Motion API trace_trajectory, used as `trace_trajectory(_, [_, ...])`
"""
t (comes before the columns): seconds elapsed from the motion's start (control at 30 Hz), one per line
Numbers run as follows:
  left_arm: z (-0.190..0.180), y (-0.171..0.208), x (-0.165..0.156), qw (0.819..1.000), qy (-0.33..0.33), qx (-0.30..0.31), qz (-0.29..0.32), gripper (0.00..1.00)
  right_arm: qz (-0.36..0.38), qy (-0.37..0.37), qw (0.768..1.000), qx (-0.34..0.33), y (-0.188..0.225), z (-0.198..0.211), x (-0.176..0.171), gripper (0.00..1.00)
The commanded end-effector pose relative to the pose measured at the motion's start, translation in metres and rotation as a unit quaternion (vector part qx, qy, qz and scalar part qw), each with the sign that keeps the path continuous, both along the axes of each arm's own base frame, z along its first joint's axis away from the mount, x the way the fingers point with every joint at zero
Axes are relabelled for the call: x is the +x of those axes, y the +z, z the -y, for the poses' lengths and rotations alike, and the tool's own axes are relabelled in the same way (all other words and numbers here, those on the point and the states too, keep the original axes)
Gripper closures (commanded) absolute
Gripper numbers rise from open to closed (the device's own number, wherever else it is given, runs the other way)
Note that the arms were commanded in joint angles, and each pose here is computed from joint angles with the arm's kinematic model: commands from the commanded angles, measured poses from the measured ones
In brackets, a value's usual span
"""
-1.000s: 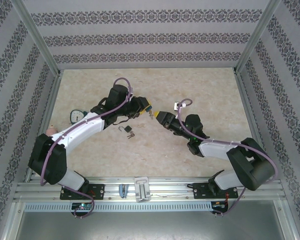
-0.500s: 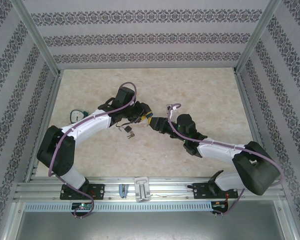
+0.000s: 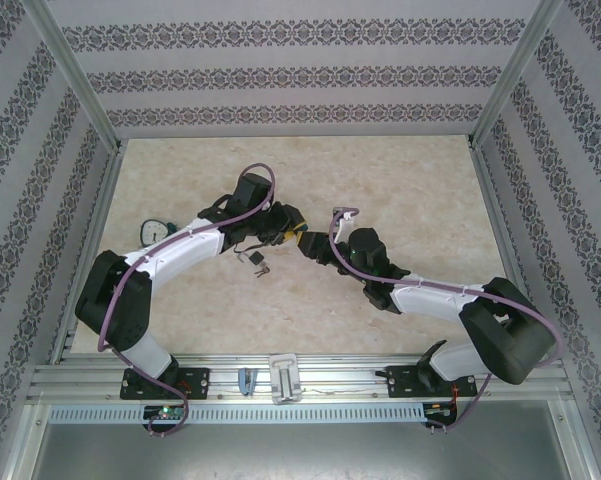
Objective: Unlock with the key
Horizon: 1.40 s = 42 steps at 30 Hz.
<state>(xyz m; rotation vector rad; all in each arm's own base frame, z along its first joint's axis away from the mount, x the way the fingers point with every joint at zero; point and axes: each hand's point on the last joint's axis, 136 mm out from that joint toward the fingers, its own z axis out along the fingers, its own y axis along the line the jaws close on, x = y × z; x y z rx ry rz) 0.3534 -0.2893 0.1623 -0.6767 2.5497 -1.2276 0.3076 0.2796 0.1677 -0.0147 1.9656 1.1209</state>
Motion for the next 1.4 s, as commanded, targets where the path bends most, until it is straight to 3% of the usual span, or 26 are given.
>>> trace_trajectory(0.0, [0.012,0.030,-0.002,0.999,-0.017,-0.030,0.024,0.79,0.022,-0.030,0.999,-0.017,0.009,0.005,0.011,0.54])
trace_trajectory(0.43, [0.028,0.037,-0.003,0.997,-0.035,-0.063,0.021,0.79,0.032,-0.024,0.999,-0.009,0.007,0.000,0.015,0.61])
trace_trajectory(0.9, [0.028,0.036,-0.004,0.996,-0.043,-0.070,0.028,0.68,0.067,-0.040,0.997,-0.029,0.008,0.015,0.012,0.97])
trace_trajectory(1.2, [-0.003,0.046,0.001,0.995,-0.035,-0.063,0.066,0.61,0.082,0.006,0.996,-0.036,0.019,0.033,-0.009,1.00])
trace_trajectory(1.37, [-0.021,0.072,0.006,0.989,-0.048,-0.053,0.130,0.61,0.072,0.065,0.995,-0.020,0.032,0.035,-0.021,1.00])
